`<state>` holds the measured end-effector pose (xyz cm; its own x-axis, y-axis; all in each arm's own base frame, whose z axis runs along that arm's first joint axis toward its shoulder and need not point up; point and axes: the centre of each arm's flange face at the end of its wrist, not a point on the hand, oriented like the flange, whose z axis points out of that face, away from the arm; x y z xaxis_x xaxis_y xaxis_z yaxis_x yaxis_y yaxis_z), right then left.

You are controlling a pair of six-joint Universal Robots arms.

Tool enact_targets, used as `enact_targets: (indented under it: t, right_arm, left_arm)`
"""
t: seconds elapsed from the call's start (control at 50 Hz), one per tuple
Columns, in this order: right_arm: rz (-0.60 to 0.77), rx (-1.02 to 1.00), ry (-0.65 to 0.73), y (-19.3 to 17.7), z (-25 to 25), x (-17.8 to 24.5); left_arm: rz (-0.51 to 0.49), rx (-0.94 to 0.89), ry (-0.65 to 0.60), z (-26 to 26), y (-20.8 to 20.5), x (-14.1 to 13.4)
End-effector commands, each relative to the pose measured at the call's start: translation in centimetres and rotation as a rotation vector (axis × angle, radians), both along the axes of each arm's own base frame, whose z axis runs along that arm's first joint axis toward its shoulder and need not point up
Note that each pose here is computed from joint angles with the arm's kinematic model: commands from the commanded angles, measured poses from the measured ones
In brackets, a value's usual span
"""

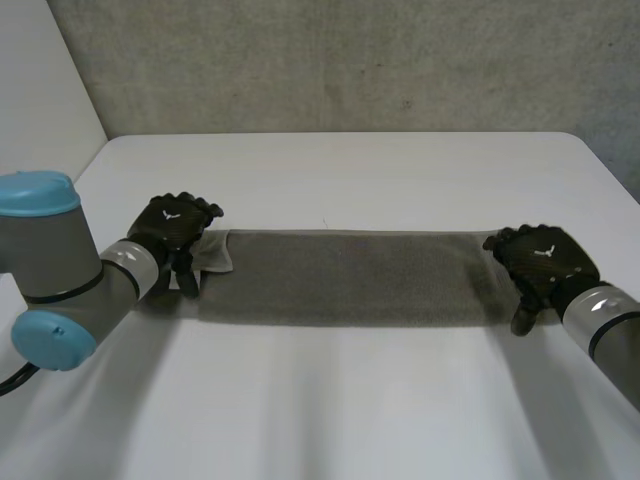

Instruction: Fold the towel.

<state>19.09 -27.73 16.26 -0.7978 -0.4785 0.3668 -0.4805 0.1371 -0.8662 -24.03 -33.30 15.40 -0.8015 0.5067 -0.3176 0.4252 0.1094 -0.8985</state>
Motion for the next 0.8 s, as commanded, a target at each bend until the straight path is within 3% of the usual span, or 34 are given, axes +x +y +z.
enact_targets:
  t: [0.02,0.26,0.44,0.64,0.8]
  right_arm:
    - [0.004,0.025,0.003,-0.4,-1.3,0.1]
    - [-0.05,0.029,0.007,-1.3,-1.8,-1.7]
    - [-0.068,0.042,0.003,-2.6,-2.7,-2.5]
    - [-0.063,0.062,0.008,-3.0,-3.5,-2.5]
    - [-0.06,0.06,0.008,-3.4,-3.7,-2.3]
  left_arm:
    - [0.004,-0.032,-0.003,-1.6,-2.0,-0.5]
    - [0.015,-0.112,0.015,-2.5,-6.3,-1.6]
    - [0.139,-0.179,0.007,-3.4,-9.9,-1.2]
    - [0.176,-0.164,0.001,-2.4,-8.9,-0.7]
    - [0.163,-0.128,-0.005,-0.9,-5.8,-0.4]
